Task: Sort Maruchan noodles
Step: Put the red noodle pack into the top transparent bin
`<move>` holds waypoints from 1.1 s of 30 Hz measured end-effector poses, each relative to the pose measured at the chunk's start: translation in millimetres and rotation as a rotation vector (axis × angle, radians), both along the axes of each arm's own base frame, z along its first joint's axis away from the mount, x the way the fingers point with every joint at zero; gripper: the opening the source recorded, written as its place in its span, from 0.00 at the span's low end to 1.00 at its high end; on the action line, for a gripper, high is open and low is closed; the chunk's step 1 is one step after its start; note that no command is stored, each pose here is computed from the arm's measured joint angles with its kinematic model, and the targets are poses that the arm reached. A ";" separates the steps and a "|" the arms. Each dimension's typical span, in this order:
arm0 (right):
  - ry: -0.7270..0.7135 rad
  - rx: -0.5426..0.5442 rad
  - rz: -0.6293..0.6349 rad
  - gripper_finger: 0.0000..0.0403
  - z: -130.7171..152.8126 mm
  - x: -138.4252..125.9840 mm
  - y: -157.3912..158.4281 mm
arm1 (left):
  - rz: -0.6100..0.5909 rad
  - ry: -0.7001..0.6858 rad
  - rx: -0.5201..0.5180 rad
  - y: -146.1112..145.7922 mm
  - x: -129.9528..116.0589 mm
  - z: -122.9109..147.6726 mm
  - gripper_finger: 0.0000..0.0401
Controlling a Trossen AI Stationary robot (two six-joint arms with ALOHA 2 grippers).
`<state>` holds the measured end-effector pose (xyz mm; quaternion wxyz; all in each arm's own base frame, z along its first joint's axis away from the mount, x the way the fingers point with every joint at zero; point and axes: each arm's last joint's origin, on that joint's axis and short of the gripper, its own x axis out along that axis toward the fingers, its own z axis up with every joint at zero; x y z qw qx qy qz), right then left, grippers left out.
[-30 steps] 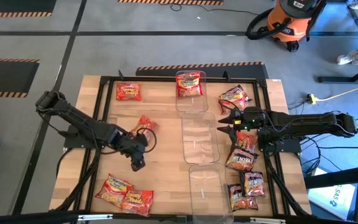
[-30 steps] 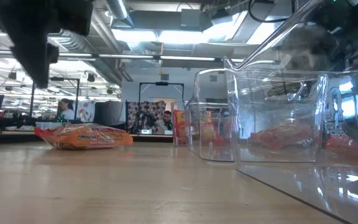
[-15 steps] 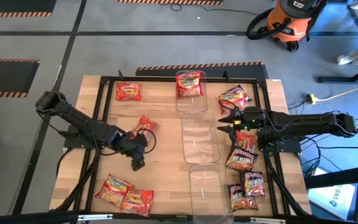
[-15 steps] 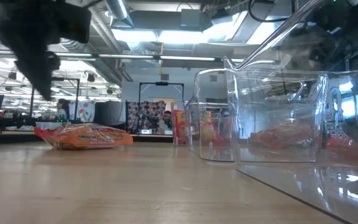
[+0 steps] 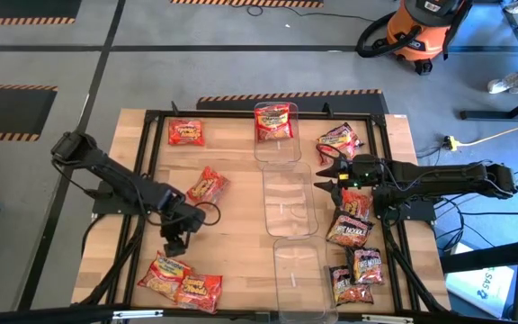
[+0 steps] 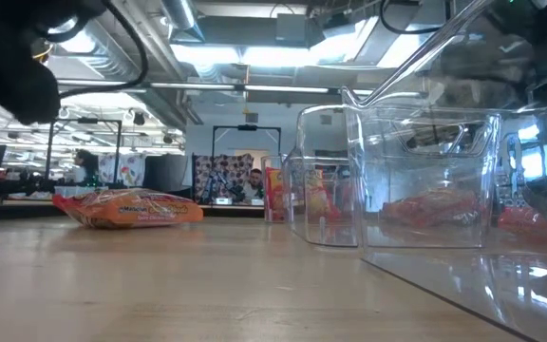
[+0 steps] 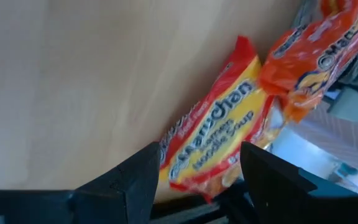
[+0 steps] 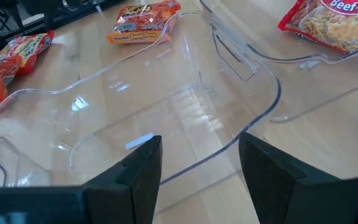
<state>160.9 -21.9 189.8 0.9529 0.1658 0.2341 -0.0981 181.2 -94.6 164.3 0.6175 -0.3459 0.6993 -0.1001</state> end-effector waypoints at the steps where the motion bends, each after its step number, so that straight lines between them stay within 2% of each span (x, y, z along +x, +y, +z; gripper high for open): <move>1: 0.000 0.000 0.000 0.48 0.0 0.0 0.1 | -0.006 -0.019 -0.012 -1.0 -0.4 -3.2 0.54; 11: 0.000 0.002 -0.001 0.48 -0.1 0.0 0.0 | -0.014 -0.085 -0.111 -7.5 -14.7 -34.2 0.54; 21: 0.001 0.002 -0.001 0.48 -0.1 0.0 0.0 | -0.031 -0.078 -0.216 -22.2 -32.1 -48.0 0.53; 26: 0.000 0.004 -0.002 0.48 -0.1 0.0 0.0 | -0.036 -0.093 -0.220 -30.9 -38.3 -49.6 0.53; 30: 0.000 0.005 -0.005 0.48 0.0 0.0 -0.1 | -0.034 -0.137 -0.181 -36.0 -40.8 -49.8 0.53; 33: 0.000 0.004 -0.005 0.48 0.0 0.0 -0.1 | -0.017 -0.077 -0.148 -34.3 -44.8 -52.7 0.53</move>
